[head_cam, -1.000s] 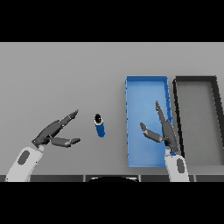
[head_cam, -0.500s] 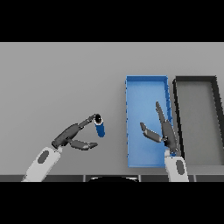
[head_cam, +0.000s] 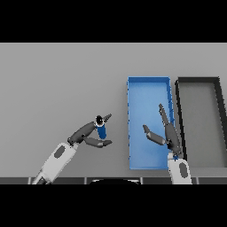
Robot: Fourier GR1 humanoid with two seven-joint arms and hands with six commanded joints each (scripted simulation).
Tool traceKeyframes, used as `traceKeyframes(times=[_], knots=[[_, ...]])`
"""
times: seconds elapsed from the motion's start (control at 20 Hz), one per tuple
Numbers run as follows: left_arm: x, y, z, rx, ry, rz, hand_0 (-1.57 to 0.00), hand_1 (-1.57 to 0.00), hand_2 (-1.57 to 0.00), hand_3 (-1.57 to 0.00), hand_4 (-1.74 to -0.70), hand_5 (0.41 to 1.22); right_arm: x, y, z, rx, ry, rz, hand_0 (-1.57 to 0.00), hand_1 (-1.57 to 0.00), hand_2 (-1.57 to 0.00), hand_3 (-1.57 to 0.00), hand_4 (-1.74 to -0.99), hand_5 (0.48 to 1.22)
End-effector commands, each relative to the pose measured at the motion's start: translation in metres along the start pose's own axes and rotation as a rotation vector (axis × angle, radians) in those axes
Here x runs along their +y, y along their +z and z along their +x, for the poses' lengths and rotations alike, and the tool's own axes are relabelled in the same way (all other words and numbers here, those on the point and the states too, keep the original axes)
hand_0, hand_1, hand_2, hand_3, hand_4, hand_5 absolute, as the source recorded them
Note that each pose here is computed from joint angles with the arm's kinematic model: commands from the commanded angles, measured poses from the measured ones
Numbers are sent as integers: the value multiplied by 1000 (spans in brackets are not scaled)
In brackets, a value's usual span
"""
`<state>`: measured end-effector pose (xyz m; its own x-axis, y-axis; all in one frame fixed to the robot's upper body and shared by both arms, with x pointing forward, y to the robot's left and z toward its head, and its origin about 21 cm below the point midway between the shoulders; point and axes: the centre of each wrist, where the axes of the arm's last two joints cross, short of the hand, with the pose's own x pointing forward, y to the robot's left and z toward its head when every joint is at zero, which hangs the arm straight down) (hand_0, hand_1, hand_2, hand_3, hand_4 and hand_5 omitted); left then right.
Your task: Pick up the blue pipe and place it into the blue bin.
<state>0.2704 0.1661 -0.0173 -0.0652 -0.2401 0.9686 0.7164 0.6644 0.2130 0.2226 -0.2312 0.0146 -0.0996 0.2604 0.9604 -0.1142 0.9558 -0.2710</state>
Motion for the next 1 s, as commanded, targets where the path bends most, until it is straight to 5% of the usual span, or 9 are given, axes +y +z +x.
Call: traceKeyframes(times=[0.0,0.15,0.25,0.4,0.55,0.95], knots=[[-4,-7,2,-20,18,3,1,1,1,1,-1192,513,2,0,0,6,-14,3,1,1,1,1,-1207,607],[-7,-14,0,-49,53,28,1,-40,-110,-43,-1267,585,2,1,-1,1,7,4,1,1,1,1,-1196,603],[-9,-17,1,-52,64,39,-100,-265,-357,-215,-1317,651,0,2,-1,13,1,0,1,1,1,1,-1198,605],[-15,-18,0,-51,113,44,-717,-856,-901,-877,-1477,929,0,2,-2,13,-5,0,1,1,1,1,-1198,604],[-24,-22,1,-88,85,0,-1134,-1205,-1228,-1174,-1600,1072,0,3,0,3,-14,5,1,1,1,1,-1198,604],[-30,-25,26,-244,90,60,-1498,-1510,-1513,-1436,-1716,1196,1,0,-1,1,-1,1,1,1,1,1,-1187,605]])
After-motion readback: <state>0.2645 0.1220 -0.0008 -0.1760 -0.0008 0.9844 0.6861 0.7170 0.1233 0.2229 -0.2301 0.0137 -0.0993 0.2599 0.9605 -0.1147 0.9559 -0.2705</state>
